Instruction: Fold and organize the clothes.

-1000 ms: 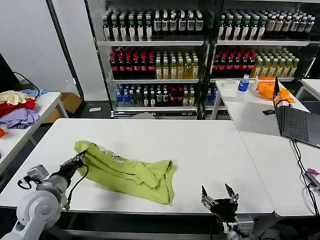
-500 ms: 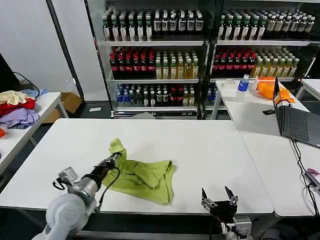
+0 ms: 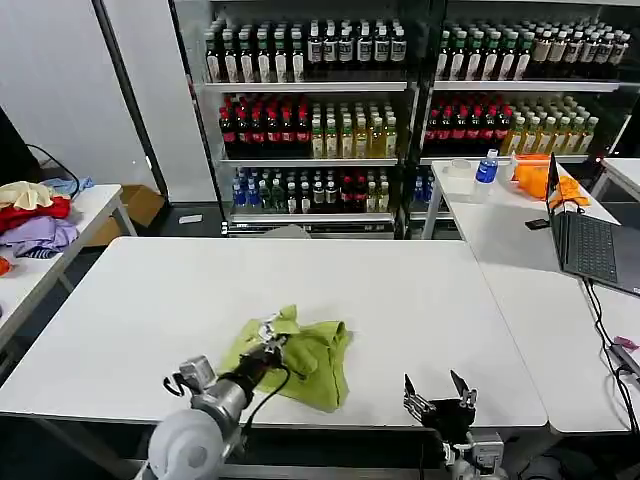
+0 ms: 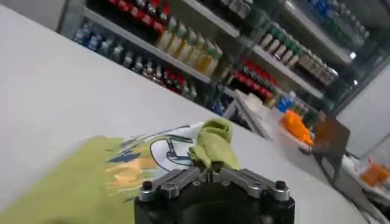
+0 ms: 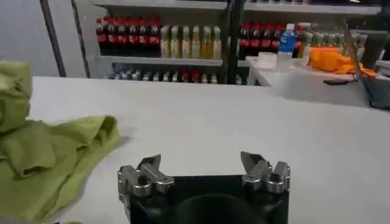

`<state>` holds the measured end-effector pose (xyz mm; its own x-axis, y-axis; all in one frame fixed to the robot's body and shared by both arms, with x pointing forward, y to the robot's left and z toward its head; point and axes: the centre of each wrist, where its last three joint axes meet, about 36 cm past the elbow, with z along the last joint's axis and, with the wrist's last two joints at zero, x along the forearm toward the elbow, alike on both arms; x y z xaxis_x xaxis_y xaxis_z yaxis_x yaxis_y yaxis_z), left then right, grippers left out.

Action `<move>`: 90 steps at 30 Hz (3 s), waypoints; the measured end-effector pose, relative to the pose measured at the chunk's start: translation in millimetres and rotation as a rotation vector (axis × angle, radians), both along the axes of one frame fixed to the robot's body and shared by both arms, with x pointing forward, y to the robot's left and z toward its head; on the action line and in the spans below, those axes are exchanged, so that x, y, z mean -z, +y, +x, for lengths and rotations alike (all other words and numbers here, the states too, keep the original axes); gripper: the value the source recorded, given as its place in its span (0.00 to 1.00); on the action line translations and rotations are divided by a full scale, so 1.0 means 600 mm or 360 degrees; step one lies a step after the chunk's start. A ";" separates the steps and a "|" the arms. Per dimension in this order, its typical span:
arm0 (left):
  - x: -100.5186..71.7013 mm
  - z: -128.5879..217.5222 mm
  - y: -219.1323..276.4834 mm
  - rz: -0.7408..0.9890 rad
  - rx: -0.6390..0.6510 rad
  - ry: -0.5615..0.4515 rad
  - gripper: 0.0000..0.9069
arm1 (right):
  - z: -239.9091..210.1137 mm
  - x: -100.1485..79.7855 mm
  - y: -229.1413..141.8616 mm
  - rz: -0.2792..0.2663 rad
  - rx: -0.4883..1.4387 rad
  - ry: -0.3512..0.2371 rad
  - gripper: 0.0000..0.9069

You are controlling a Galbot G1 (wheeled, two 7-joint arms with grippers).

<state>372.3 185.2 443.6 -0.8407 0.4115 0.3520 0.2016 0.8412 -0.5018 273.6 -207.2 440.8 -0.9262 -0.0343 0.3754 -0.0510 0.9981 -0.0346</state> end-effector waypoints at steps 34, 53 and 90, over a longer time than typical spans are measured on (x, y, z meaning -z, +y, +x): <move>0.023 0.075 0.104 0.0390 -0.0061 0.0059 1.00 | -0.010 -0.014 -0.004 -0.0002 0.0014 -0.0024 1.00; 0.056 0.126 0.170 0.0224 -0.0076 0.0325 1.00 | -0.012 -0.021 -0.018 -0.0021 0.0042 -0.0032 1.00; 0.104 0.111 0.171 -0.0258 0.0097 0.0558 0.02 | -0.025 -0.037 -0.023 -0.0023 0.0086 -0.0043 1.00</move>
